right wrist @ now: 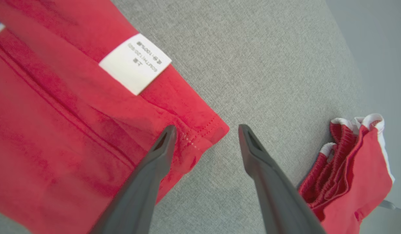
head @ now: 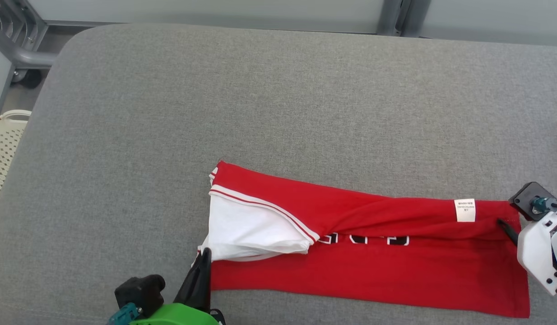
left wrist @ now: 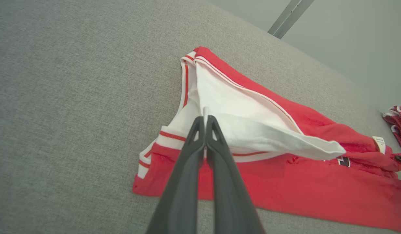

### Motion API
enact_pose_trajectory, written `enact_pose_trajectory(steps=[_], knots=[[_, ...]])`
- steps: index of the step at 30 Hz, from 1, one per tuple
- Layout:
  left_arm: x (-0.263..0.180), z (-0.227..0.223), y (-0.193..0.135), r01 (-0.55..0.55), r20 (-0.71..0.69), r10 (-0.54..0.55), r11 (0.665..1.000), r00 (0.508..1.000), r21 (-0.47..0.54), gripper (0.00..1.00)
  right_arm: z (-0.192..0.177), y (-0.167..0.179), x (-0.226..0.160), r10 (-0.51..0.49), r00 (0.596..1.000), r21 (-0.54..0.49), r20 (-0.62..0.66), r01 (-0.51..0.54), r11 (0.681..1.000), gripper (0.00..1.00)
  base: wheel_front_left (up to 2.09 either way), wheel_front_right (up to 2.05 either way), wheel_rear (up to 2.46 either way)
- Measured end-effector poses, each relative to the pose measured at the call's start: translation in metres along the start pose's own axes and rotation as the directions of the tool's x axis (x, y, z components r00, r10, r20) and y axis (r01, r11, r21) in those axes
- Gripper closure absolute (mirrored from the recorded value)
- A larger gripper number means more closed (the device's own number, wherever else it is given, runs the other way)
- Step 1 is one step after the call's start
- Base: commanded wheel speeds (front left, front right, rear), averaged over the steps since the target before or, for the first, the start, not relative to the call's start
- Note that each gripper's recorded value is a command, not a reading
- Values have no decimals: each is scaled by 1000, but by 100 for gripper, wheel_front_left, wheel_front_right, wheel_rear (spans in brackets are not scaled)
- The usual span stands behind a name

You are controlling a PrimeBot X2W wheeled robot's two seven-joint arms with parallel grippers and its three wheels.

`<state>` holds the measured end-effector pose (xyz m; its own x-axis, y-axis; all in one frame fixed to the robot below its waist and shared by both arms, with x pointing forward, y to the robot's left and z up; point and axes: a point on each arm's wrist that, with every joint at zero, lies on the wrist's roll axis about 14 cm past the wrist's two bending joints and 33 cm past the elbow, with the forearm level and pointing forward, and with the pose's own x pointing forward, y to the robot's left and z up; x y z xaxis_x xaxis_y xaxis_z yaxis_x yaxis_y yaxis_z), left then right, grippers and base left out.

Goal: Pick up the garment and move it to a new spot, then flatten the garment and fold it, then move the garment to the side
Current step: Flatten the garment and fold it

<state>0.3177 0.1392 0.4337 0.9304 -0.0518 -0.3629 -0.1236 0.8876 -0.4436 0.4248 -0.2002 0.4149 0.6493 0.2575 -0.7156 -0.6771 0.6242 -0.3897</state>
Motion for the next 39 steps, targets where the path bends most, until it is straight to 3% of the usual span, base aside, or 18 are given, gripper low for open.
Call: enact_pose_trajectory(steps=[5, 6, 7, 14, 20, 21, 28, 32, 39], knots=[[-7, -11, 4, -5, -26, 6, 1000, 1000, 29, 100, 22, -7, -4, -49, 995, 99, 85, 40, 994, 0, 0, 0, 0], [-9, -15, 5, -6, -37, 8, 999, 999, 42, 57, 22, -6, -5, -54, 994, 121, 93, 42, 992, 0, 0, 0, 0], [-10, -18, 7, -10, -44, 12, 998, 999, 58, 0, 24, -5, -6, -60, 993, 142, 104, 45, 989, 0, 0, 0, 0], [-14, -25, 20, -24, -44, 31, 987, 999, 161, 0, 47, -3, -21, -149, 963, 312, 224, 74, 947, 0, 0, 0, 0], [-12, -3, 33, -52, 67, 36, 965, 997, 255, 0, 67, 8, -35, -249, 908, 525, 336, 38, 850, 0, 0, 0, 0], [-10, 13, 35, -63, 127, 26, 954, 992, 294, 0, 70, 14, -39, -274, 891, 582, 361, 14, 813, 0, 0, 0, 0], [-10, 60, 37, -88, 279, -22, 923, 960, 374, 0, 83, 28, -49, -367, 823, 700, 434, -52, 712, 0, 0, 0, 0], [-15, 96, 11, -23, 385, -127, 932, 914, 361, 0, 86, 26, -55, -440, 773, 757, 457, -78, 649, 0, 0, 0, 0], [-25, 122, 17, 20, 480, -122, 977, 868, 213, 0, 96, 22, -64, -519, 698, 775, 494, -83, 626, 0, 0, 0, 0]])
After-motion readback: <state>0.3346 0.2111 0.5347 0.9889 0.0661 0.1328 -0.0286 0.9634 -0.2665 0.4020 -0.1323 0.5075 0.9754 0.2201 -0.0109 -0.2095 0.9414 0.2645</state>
